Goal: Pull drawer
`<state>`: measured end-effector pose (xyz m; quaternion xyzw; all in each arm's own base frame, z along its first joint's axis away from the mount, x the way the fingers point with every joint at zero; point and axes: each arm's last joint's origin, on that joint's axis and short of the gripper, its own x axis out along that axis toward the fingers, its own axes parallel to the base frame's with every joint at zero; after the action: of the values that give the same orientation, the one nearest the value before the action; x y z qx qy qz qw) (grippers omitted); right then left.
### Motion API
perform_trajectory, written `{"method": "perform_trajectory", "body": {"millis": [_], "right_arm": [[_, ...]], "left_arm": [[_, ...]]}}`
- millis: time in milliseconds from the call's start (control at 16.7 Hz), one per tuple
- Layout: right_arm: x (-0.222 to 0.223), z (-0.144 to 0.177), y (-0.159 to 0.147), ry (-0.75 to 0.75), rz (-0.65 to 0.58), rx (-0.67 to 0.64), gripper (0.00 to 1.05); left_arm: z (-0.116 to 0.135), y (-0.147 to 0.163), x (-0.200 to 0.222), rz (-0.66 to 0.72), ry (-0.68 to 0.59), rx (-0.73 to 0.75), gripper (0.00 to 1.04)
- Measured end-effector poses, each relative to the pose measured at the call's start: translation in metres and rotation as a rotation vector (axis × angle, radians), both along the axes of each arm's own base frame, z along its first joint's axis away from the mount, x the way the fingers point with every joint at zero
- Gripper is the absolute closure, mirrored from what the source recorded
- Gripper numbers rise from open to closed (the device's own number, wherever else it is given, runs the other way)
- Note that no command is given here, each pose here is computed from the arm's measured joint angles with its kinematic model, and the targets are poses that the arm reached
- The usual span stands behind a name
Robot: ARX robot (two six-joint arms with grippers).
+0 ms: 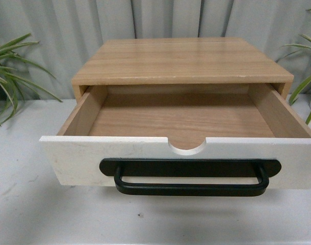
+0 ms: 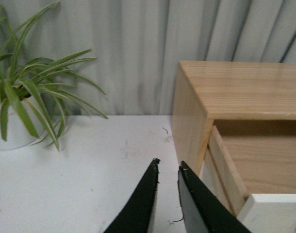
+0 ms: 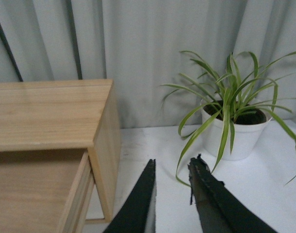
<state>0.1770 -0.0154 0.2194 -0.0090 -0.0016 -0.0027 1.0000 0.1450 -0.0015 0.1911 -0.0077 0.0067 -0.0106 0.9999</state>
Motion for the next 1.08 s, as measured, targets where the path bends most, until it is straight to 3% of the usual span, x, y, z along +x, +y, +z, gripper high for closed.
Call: {"method": "perform_trajectory", "body": {"millis": [60,120,240,1080], "right_arm": [[-0.006,-0.008,0.003,0.011,0.003,0.001,0.89],[-0.013,-0.016,0.006,0.017,0.006,0.002,1.03],[-0.022,-0.021,0.017,-0.002,0.024,0.004,1.03],[-0.052,-0.044,0.015,0.005,0.005,0.005,1.03]], "left_arm": [[-0.003,0.001,-0.004,0.021,-0.001,0.000,0.99],[-0.004,0.002,-0.007,0.024,-0.010,0.001,1.03],[-0.010,0.002,-0.014,0.023,-0.007,0.002,1.03],[-0.021,0.002,-0.031,0.023,-0.025,0.001,1.03]]}}
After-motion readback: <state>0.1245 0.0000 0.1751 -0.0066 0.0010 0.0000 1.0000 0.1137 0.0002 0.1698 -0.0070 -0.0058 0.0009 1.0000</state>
